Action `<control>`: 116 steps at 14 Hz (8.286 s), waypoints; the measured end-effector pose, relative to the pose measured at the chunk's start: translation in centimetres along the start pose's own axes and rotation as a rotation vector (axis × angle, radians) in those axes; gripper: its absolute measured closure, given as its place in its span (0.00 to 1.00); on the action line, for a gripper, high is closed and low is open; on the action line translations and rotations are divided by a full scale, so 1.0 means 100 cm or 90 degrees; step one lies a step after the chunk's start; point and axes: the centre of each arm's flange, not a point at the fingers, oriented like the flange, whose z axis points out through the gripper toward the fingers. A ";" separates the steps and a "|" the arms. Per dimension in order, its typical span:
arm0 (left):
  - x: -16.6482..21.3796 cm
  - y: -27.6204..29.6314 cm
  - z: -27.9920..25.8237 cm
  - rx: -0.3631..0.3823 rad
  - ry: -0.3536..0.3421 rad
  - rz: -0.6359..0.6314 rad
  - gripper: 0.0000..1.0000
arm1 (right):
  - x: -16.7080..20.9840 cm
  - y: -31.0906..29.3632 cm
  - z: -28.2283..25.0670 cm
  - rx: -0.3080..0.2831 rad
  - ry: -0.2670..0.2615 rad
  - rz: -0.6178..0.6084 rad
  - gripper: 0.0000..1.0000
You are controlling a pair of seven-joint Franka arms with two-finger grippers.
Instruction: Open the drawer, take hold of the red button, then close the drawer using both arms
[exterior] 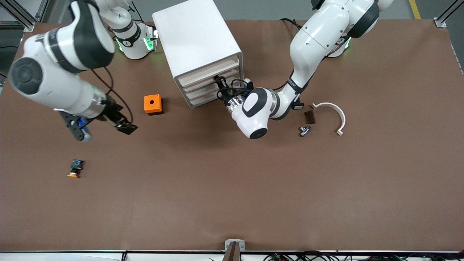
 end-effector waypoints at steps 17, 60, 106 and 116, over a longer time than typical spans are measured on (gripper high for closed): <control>0.026 0.023 -0.179 -0.071 -0.175 0.116 0.35 | -0.218 -0.061 0.067 0.038 0.050 0.069 0.00; 0.091 -0.076 -0.331 -0.522 0.352 0.816 0.00 | -0.322 -0.076 0.173 -0.027 0.118 0.010 0.58; 0.044 -0.107 -0.249 -0.619 0.499 0.793 0.00 | 0.308 0.112 0.263 -0.010 0.132 -0.550 0.58; 0.187 -0.189 -0.400 -0.596 0.627 0.874 0.00 | 0.317 0.090 0.171 -0.023 0.013 -0.562 0.00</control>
